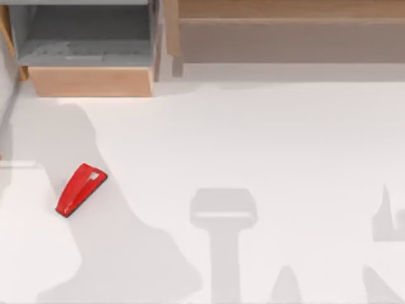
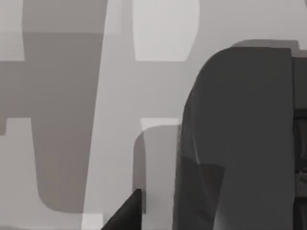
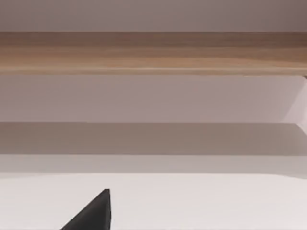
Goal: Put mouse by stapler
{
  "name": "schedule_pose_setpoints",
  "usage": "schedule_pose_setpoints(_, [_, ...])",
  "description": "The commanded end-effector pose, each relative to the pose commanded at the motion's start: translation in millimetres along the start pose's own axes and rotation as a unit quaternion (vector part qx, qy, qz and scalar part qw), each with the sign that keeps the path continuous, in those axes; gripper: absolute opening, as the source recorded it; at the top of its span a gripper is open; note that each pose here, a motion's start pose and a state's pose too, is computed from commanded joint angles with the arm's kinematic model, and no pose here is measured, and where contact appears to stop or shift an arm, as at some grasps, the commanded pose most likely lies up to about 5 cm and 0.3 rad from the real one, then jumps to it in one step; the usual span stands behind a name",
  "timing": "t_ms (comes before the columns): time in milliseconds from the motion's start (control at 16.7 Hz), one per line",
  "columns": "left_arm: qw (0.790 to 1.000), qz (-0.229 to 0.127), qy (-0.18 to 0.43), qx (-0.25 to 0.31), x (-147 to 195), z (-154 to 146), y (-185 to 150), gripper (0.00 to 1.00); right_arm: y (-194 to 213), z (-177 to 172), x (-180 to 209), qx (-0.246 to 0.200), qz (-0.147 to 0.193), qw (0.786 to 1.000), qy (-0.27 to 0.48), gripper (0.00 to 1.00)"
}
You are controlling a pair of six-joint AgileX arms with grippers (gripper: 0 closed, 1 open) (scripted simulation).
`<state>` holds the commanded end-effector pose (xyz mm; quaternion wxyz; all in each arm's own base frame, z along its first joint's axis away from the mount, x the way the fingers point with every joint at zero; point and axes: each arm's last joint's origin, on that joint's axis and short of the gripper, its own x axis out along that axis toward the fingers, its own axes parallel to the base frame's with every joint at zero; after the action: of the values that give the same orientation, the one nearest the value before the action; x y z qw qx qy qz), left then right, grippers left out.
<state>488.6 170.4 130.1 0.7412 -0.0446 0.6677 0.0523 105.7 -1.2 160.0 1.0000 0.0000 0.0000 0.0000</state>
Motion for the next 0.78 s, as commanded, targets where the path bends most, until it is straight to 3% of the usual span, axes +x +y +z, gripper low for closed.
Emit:
schedule_pose_setpoints(480, [1.0,0.0,0.0,0.0,0.0,0.0,0.0,0.02,0.0,0.0,0.0,0.0,0.0,1.0,0.0,1.0])
schedule_pose_setpoints(780, [1.0,0.0,0.0,0.0,0.0,0.0,0.0,0.0,0.0,0.0,0.0,0.0,0.0,1.0,0.0,1.0])
